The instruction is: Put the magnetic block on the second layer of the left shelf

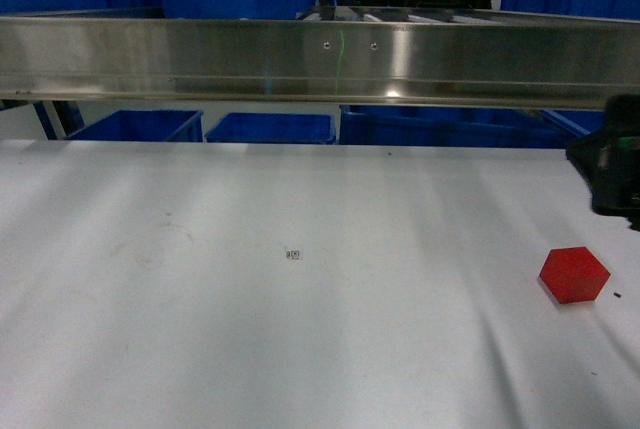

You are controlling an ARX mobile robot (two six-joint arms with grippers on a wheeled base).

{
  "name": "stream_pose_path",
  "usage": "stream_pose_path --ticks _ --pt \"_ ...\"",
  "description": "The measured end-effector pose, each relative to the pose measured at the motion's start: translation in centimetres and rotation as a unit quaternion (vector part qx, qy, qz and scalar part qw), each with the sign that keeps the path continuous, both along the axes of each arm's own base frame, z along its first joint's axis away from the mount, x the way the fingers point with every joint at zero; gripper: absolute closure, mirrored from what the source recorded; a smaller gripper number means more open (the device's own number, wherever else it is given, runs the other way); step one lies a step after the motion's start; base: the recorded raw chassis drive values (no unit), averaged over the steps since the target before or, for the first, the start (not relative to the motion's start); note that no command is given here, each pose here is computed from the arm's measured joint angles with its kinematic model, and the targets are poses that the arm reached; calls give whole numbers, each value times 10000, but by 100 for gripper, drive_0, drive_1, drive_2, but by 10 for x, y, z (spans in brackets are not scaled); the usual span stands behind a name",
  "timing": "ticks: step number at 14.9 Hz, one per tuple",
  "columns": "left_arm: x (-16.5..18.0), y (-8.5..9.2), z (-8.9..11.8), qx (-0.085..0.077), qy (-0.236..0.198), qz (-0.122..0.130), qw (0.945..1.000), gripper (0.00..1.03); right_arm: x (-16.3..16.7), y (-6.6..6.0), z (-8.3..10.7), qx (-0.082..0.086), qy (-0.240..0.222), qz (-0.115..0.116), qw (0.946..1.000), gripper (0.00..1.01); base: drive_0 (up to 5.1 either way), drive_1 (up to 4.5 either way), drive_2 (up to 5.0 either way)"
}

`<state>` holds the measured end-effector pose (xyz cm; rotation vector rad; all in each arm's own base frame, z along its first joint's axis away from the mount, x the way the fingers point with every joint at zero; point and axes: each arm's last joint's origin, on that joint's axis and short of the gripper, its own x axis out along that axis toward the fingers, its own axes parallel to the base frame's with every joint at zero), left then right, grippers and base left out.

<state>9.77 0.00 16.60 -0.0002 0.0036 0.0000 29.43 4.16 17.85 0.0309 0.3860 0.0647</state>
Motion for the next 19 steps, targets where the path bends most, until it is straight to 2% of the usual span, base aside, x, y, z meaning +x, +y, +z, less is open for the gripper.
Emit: stream_pose_path --ticks 2,3,6,8,11,15,17,19 --pt "0 0 0 0 0 0 10000 5 31 -8 -11 -492 -15 -338 9982 3 0 0 0" --pt "0 0 0 2 0 0 10000 5 39 -7 -18 -625 82 -308 9975 3 0 0 0" --pt "0 0 0 0 0 0 10000 5 53 -4 -47 -476 697 129 9964 3 0 0 0" --pt "0 0 0 0 -2 0 10000 5 57 -5 -53 -484 691 28 9964 3 0 0 0" --pt "0 0 0 0 0 0 10000 5 59 -5 -79 -493 939 -30 9944 3 0 0 0" --pt "0 0 0 0 -2 0 10000 5 60 -10 -104 -461 1148 -148 9922 3 0 0 0" --pt "0 0 0 2 -2 0 10000 5 59 -12 -110 -438 1137 -183 9924 3 0 0 0" --pt "0 0 0 0 0 0 10000 5 57 -11 -111 -463 1120 -158 9925 25 0 0 0"
